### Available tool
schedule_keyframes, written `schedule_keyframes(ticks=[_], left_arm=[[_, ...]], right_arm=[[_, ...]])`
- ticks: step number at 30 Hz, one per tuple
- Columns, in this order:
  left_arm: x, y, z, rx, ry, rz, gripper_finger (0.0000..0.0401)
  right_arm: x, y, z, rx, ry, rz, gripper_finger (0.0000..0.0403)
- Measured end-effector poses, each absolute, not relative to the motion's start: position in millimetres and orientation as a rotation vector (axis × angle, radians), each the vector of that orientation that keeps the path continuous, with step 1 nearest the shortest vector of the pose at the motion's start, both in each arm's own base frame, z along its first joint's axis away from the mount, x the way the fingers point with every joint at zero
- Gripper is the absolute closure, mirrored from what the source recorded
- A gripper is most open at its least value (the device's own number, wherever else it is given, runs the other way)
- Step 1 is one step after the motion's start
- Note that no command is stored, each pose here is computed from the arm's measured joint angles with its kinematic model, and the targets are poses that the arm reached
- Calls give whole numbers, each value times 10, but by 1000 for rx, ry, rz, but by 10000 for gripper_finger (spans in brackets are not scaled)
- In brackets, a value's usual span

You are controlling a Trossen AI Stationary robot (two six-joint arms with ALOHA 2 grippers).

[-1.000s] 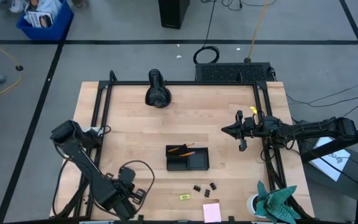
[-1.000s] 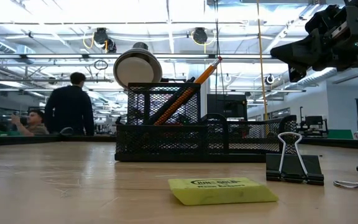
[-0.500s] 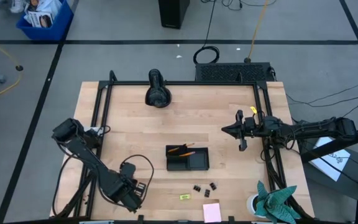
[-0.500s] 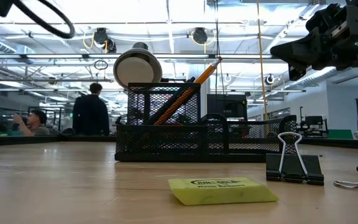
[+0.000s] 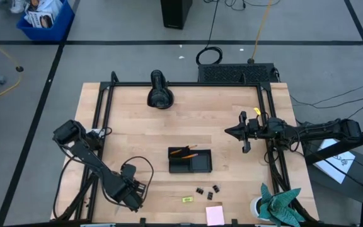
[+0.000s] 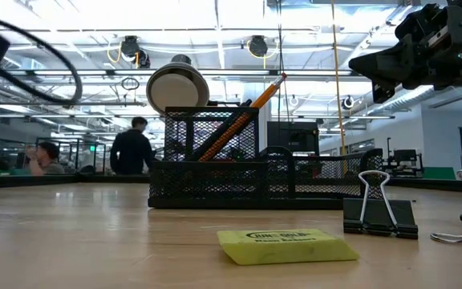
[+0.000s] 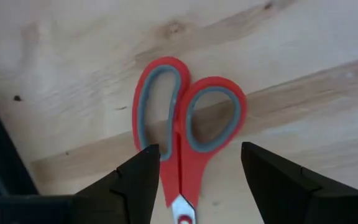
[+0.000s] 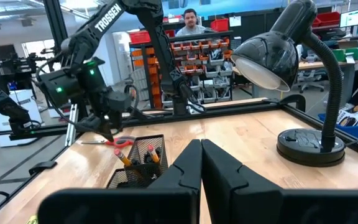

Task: Pick and place office supplies into organizer
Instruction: Put the red scissor into the desk organizer

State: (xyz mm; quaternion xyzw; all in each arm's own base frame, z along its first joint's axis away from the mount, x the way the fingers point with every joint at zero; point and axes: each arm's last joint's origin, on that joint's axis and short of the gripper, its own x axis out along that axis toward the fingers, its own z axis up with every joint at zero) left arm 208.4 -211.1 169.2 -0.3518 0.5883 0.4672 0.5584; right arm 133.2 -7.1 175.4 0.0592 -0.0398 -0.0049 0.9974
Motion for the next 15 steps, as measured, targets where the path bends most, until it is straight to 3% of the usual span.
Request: schedule_keyframes(ticks=[15], left_arm=[[1967,-1996,1273,-897,1388,1026,169]], right_arm=[[1332,-71,1753,111,-79,-10,399]])
